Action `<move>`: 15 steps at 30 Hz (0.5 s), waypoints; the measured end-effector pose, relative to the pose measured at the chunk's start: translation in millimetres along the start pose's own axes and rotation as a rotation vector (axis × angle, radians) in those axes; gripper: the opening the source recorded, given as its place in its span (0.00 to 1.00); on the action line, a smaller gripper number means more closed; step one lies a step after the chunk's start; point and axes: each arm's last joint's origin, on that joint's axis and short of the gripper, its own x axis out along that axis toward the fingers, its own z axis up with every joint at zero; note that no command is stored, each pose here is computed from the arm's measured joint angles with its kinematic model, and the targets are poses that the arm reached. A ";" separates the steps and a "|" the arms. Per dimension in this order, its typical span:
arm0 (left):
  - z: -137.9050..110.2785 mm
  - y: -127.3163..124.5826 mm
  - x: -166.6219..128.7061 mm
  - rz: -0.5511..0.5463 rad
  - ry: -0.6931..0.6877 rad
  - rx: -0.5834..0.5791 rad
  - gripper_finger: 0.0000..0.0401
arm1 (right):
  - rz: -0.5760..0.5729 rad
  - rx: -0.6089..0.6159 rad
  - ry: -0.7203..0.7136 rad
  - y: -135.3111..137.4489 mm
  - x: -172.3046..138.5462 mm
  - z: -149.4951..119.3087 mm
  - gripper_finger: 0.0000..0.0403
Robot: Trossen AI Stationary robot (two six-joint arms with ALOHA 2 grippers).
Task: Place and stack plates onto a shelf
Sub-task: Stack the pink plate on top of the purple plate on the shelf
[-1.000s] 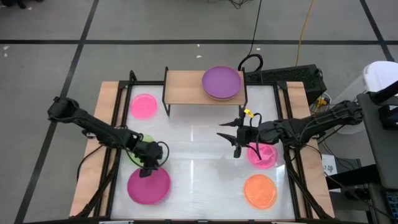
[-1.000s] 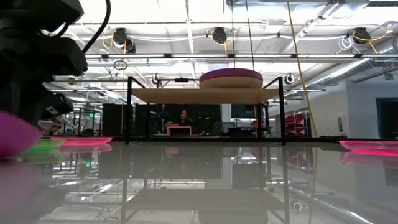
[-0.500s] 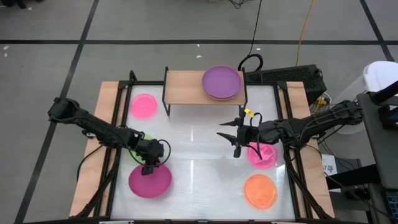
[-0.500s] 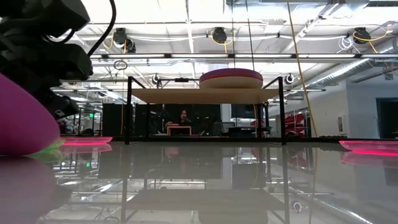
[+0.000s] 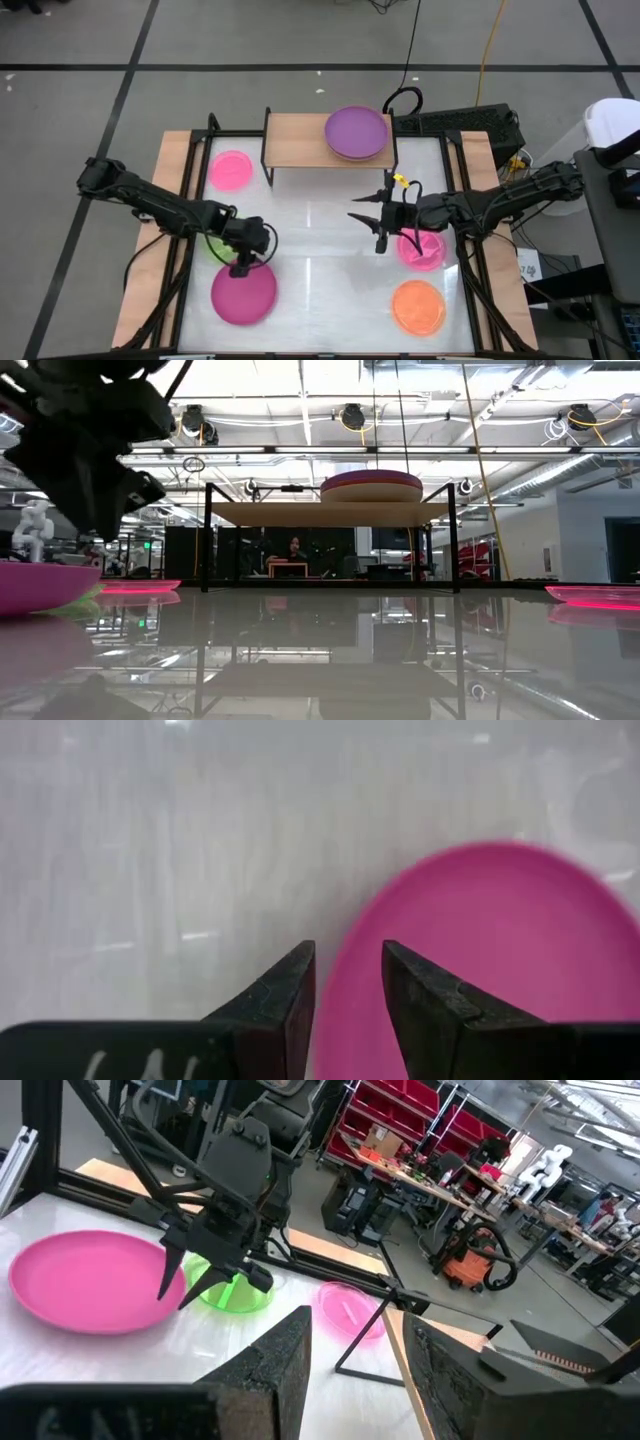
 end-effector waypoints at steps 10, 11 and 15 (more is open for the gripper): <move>-7.0 9.8 24.4 0.012 0.153 0.005 0.30 | 0.003 -0.001 0.007 0.3 0.0 -0.8 0.35; -7.8 10.6 28.2 0.012 0.169 0.003 0.30 | 0.003 0.004 0.007 0.3 0.0 -0.7 0.35; -10.6 13.3 41.3 0.012 0.223 0.016 0.30 | 0.003 0.007 0.008 0.3 0.0 -0.8 0.35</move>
